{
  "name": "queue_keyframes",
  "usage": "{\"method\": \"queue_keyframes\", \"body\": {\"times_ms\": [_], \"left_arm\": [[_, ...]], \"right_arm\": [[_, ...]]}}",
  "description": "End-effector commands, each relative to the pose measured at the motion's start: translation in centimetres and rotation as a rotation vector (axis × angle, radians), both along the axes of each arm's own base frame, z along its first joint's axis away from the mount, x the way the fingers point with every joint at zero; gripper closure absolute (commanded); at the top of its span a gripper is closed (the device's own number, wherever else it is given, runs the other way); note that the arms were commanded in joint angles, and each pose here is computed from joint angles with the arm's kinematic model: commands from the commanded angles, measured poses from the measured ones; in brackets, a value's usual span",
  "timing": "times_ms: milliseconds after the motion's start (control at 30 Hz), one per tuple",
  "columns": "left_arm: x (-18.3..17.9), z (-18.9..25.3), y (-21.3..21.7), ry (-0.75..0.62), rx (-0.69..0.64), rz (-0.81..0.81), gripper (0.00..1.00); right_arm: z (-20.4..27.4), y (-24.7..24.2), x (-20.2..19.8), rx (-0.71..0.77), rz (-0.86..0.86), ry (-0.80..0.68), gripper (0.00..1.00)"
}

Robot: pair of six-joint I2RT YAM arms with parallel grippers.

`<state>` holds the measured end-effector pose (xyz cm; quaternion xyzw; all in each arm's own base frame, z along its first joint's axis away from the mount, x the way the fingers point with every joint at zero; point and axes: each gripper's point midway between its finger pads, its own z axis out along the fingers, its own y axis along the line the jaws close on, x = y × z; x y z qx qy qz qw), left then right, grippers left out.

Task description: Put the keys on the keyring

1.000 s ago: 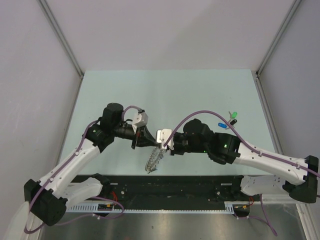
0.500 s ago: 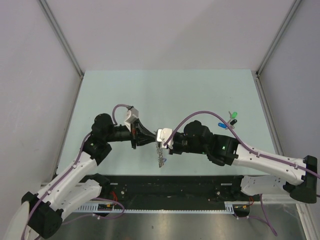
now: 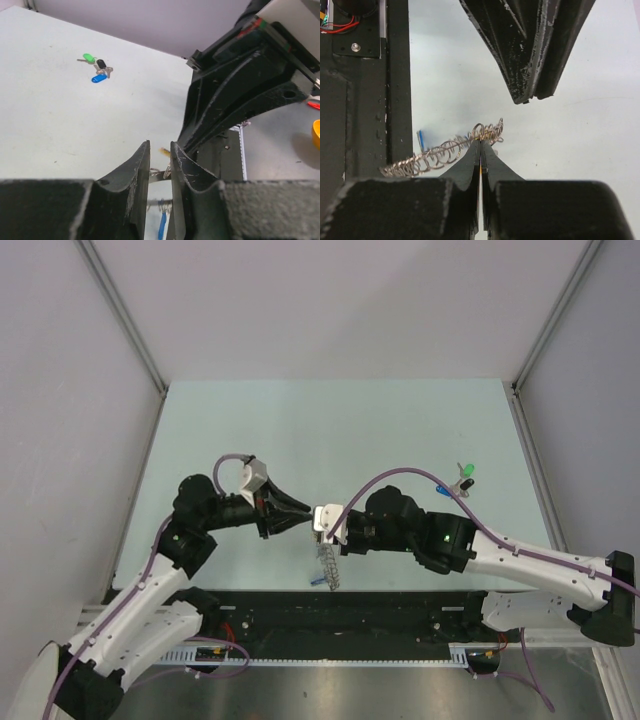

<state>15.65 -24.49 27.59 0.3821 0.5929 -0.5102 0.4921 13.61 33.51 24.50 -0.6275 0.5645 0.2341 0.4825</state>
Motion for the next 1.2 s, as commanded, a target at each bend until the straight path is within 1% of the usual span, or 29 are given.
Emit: {"method": "queue_keyframes", "body": {"times_ms": [0,33,100,133,200,233,267,300,367,400,433,500,600,700,833,933,1167], "left_arm": [[1.0,1.0,0.3,-0.08,0.044,0.007,0.72],[1.0,1.0,0.2,-0.077,0.056,-0.019,0.66],[0.7,0.0,0.2,-0.071,0.104,-0.062,0.6],[1.0,0.2,0.0,-0.058,0.117,-0.074,0.56],[0.2,-0.9,0.0,-0.072,0.168,-0.157,0.52],[0.3,-0.4,-0.1,-0.089,0.175,-0.172,0.49],[0.1,-1.1,-0.2,-0.065,0.194,-0.209,0.48],[0.2,-1.2,-0.2,-0.118,0.21,-0.233,0.47],[-0.2,-2.1,-0.1,-0.069,0.25,-0.273,0.45],[-0.2,-2.4,-0.1,-0.104,0.261,-0.295,0.45],[-0.6,-2.6,0.0,-0.081,0.277,-0.312,0.45],[-0.9,-3.0,-0.5,-0.101,0.294,-0.36,0.44],[-1.3,-3.9,-1.1,-0.082,0.327,-0.401,0.45],[-1.3,-4.3,-1.5,-0.066,0.334,-0.417,0.51],[-1.5,-4.4,-2.0,-0.063,0.333,-0.433,0.55],[-1.6,-4.6,-2.1,-0.053,0.342,-0.442,0.61],[-1.9,-5.0,-2.5,-0.046,0.348,-0.466,0.64]], "right_arm": [[2.2,0.4,0.0,0.056,0.018,-0.046,1.0],[2.0,0.4,0.0,0.049,0.018,-0.047,1.0],[2.0,0.4,0.0,0.046,0.022,-0.047,1.0],[2.1,0.3,0.0,0.045,0.019,-0.048,1.0],[2.0,0.3,0.0,0.044,0.02,-0.049,1.0],[2.1,0.2,0.0,0.044,0.018,-0.052,1.0],[2.0,0.2,0.0,0.041,0.018,-0.052,1.0],[1.9,0.2,0.1,0.04,0.016,-0.051,1.0],[1.9,0.2,0.1,0.038,0.015,-0.051,1.0],[2.0,0.2,0.1,0.04,0.016,-0.051,1.0],[1.9,0.2,0.1,0.038,0.016,-0.051,1.0],[2.0,0.2,0.1,0.039,0.017,-0.052,1.0],[1.9,0.2,0.0,0.038,0.02,-0.051,1.0],[2.0,0.1,0.0,0.038,0.018,-0.051,1.0],[2.0,0.2,-0.1,0.037,0.021,-0.049,1.0],[1.9,0.3,-0.1,0.036,0.022,-0.048,1.0],[1.9,0.3,-0.1,0.036,0.024,-0.048,1.0]]}}
